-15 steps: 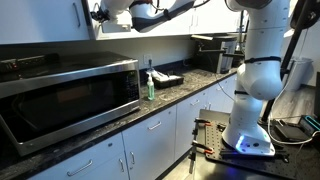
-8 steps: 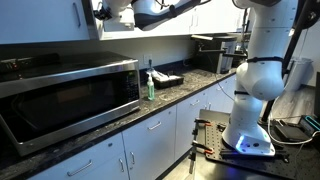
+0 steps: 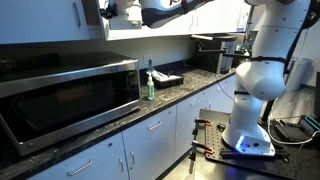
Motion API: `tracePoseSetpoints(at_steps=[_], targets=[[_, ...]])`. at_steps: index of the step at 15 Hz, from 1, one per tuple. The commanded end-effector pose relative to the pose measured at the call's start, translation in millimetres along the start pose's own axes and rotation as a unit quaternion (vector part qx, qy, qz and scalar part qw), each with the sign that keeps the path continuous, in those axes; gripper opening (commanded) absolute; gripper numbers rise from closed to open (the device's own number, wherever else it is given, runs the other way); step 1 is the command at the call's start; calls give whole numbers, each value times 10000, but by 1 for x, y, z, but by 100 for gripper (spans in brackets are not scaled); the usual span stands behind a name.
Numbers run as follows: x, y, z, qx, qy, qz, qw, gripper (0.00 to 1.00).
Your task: Move the pump bottle to the left, open the right door of the cabinet above the microwave
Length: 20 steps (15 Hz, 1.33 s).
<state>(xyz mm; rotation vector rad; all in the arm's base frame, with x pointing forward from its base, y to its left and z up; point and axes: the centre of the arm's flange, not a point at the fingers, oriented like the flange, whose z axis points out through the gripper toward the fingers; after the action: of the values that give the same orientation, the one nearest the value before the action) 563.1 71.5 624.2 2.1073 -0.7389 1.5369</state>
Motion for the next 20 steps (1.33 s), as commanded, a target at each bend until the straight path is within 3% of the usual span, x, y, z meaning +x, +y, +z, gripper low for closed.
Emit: tracePoseSetpoints(at_steps=[1,8,20], targets=[[-10,39,-27,-422,-128,90,9990,3],[-20,67,-59,-505,-198,267,9982,3],[-44,110,-117,-1225,-74,627,9905,3]])
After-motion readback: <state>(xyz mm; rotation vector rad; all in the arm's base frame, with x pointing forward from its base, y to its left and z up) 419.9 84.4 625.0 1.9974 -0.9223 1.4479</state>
